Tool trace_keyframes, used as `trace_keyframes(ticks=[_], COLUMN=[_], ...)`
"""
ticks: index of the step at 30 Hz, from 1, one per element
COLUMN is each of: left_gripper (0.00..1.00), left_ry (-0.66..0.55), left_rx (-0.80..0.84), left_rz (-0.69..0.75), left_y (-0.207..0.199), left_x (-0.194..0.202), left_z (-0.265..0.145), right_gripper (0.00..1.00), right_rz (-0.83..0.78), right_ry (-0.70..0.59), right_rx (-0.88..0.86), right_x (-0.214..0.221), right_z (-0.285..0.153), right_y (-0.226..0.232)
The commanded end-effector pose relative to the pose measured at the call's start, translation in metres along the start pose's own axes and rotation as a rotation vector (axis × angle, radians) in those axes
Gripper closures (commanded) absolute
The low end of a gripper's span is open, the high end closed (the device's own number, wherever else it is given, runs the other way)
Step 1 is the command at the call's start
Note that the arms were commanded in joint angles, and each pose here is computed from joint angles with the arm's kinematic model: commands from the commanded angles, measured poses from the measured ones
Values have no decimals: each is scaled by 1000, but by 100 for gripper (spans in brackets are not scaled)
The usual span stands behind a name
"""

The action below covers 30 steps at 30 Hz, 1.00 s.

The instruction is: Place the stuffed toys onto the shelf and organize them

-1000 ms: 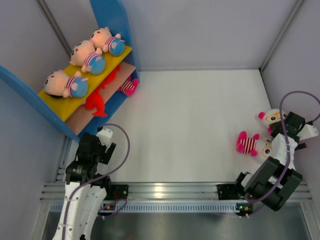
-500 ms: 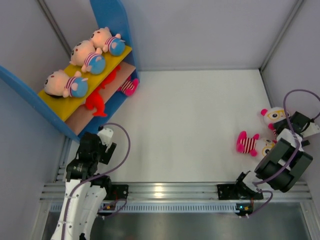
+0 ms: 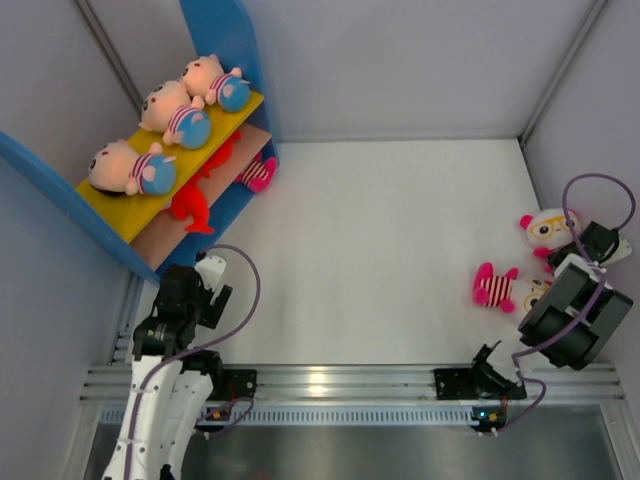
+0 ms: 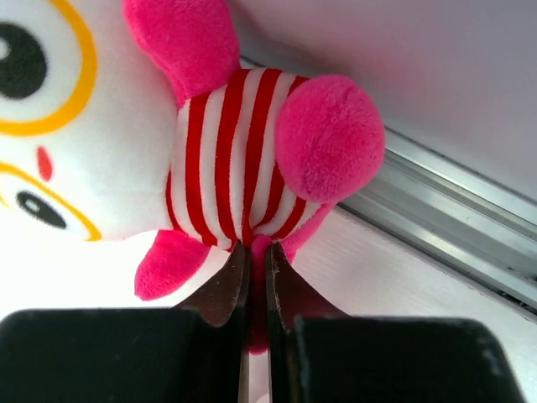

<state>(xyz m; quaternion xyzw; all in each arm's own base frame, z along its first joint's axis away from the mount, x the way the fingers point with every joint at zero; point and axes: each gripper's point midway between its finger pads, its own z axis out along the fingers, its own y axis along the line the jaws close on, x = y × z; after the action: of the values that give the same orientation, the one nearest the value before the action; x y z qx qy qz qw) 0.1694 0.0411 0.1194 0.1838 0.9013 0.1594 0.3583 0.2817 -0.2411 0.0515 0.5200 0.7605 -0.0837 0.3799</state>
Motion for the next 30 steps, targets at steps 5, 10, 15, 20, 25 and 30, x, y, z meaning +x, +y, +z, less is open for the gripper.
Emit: trace_keyframes(ticks=[5,10,15,20,25,30], left_gripper=[2,2,2,2,2,2], left_ry=[-46,-40,-34,-34,-41,-44], left_rx=[-38,-60,-92,-113,-136,-132], left_rz=[-26,-47,-78,-94,-107,-106], left_y=[10,15,21,25,27,27], left_x=[-11,-8,-4,-2,-1,-1], left_z=[0,-1,-3,-5,-7,-6], right_gripper=[100,100,100,100,100,100], right_rz=[-140,-147,-173,-252,-278,-314], right_ry=[-182,-218,-225,-72,134,289], right_rx=[-197,-487,-795,-1001,-1108,-1137], right_x=[-50,-27,35,139,247,347], right_z=[-57,-132,-221,-300,-342,-371], right_y=[98,188,275,345,395,419])
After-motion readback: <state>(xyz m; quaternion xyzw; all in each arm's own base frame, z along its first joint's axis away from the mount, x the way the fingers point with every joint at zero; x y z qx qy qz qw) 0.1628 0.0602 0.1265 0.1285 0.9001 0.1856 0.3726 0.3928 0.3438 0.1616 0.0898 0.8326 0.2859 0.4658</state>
